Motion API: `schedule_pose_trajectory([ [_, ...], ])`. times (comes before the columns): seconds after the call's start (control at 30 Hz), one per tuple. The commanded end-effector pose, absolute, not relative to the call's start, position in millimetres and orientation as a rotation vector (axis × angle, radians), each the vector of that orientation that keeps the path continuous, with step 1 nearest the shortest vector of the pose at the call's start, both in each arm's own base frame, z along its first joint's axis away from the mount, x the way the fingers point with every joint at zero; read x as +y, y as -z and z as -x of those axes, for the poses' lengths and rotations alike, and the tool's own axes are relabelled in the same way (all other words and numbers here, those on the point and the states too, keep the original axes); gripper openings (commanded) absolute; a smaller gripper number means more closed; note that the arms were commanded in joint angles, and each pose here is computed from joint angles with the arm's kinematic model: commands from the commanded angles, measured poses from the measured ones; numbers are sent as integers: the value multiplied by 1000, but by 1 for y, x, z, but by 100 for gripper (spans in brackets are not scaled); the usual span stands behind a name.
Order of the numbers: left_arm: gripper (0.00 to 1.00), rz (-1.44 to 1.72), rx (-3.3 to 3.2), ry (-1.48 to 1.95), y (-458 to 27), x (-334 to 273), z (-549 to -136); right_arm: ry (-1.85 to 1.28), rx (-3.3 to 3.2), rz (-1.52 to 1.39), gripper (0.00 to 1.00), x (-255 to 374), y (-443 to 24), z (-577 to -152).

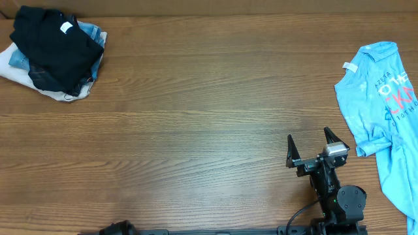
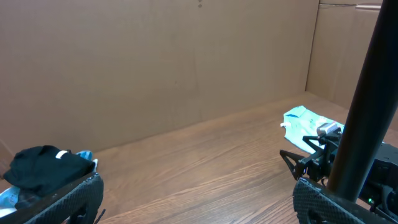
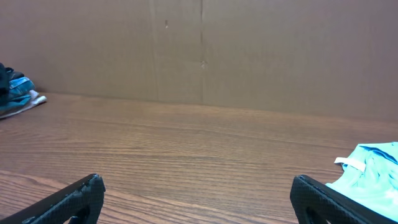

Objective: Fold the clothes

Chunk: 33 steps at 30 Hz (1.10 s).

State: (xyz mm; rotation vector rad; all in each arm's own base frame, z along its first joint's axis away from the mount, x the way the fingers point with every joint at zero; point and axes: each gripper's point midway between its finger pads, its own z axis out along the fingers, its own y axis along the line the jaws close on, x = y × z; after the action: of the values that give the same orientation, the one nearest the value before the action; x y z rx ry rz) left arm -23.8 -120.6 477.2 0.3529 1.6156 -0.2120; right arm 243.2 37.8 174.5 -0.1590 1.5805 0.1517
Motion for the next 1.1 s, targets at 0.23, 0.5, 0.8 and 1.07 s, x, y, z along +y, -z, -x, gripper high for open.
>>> schedule_pose_trajectory([
  [0.23, 100, -365, 1609, 191, -478, -119, 25, -151, 1577, 158, 100, 38, -172, -243],
  [0.5, 100, -365, 1609, 191, -478, -119, 25, -151, 1577, 158, 100, 38, -173, -243],
  [0.8, 100, -352, 1611, 174, -478, -116, 23, -151, 1577, 158, 100, 38, -172, -243],
  [1.07, 100, -251, 1683, 468, -473, -128, 11, -151, 1577, 158, 100, 38, -172, -243],
])
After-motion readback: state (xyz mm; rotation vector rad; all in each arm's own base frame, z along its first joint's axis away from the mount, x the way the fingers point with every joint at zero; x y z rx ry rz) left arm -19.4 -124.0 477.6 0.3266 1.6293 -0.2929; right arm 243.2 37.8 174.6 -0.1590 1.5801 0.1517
